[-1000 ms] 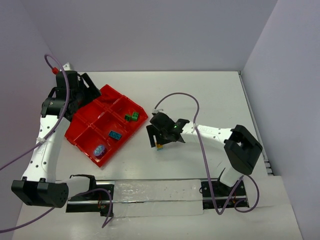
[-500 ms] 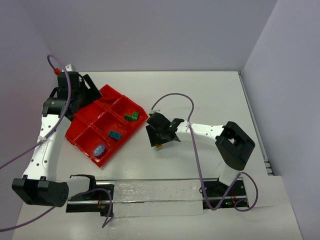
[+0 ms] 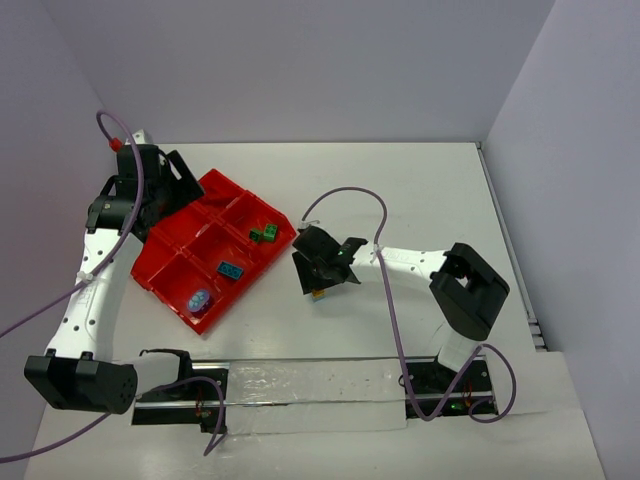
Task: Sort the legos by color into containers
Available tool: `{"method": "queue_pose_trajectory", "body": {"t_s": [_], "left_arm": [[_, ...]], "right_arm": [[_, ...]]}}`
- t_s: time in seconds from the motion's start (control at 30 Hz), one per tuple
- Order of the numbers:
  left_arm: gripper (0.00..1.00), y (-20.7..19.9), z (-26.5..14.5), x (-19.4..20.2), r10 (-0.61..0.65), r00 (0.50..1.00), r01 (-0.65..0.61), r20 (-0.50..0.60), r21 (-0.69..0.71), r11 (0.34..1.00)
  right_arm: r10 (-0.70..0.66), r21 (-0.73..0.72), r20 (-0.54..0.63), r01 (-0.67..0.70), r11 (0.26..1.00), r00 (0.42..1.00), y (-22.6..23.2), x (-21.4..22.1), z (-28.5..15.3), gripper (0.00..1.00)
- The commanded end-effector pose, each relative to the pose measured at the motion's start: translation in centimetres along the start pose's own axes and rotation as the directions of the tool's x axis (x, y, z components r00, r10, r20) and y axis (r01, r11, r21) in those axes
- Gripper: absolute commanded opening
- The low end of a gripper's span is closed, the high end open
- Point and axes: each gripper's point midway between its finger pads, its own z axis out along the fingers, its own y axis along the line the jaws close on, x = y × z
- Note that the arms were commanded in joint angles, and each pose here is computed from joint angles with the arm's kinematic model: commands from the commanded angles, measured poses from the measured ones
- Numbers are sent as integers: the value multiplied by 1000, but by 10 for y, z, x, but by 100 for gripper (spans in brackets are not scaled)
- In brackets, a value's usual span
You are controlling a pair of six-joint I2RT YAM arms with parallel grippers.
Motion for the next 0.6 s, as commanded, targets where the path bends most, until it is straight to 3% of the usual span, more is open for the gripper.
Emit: {"method": "queue_pose_trajectory", "body": {"t_s": [0.0, 0.13, 0.23, 0.37, 0.57], "left_arm": [[82, -4, -1, -10, -6, 999, 5, 43, 22, 1000], [82, -4, -3, -11, -5, 999, 4, 48, 23, 1000], [82, -3, -4, -12, -1, 999, 0, 51, 19, 1000], [82, -5, -3, -12, 0, 999, -1, 48, 26, 1000], [82, -9, 2, -8, -8, 1000, 7, 29, 45, 999]], "right_arm": [[-3, -3, 63, 4, 1000, 998, 8, -17, -10, 52], [-2, 1, 56, 2, 1000, 998, 7, -14, -9, 54], [-12, 11, 47, 12, 1000, 999, 6, -9, -9, 71], [-30, 24, 45, 29, 999, 999, 5, -6, -13, 80], [-32, -21, 49, 33, 999, 998, 13, -7, -19, 77]]}}
